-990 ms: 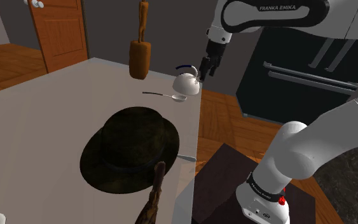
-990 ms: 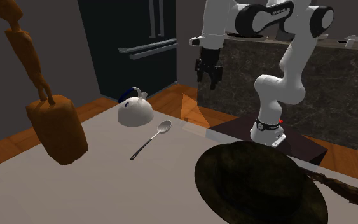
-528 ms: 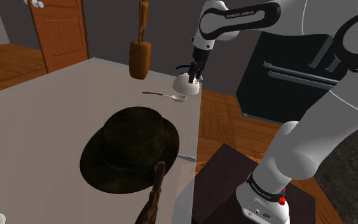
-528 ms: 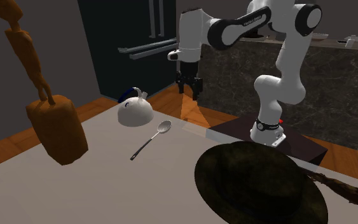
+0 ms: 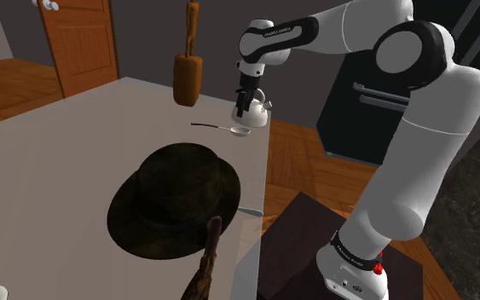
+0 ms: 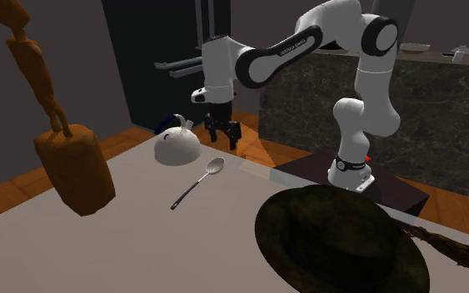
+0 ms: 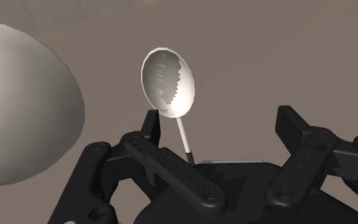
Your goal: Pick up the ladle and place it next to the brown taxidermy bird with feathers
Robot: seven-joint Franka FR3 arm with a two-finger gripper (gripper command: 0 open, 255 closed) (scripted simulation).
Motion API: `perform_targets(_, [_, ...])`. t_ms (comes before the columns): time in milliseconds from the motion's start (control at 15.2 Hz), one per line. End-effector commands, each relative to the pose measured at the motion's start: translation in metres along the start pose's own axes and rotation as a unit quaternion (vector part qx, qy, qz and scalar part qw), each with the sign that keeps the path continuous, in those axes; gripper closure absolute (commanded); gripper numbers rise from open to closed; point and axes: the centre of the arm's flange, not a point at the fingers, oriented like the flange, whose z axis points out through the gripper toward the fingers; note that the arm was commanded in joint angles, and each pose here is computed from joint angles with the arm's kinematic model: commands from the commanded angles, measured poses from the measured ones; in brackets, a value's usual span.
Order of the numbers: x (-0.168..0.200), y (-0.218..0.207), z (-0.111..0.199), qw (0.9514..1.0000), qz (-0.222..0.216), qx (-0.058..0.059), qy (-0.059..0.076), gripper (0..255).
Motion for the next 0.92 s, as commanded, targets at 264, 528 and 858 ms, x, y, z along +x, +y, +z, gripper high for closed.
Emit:
perform_targets(264, [0.067,0.027,0.046,0.9980,-0.059,0.020,-0.009,0])
perform_targets(528, [0.104,0.039,0.072,0.9952,-0.092,0.032,-0.015,0])
perform_targets(858, [0.103,0.038,0.098,0.9952,-0.092,0.032,-0.015,0])
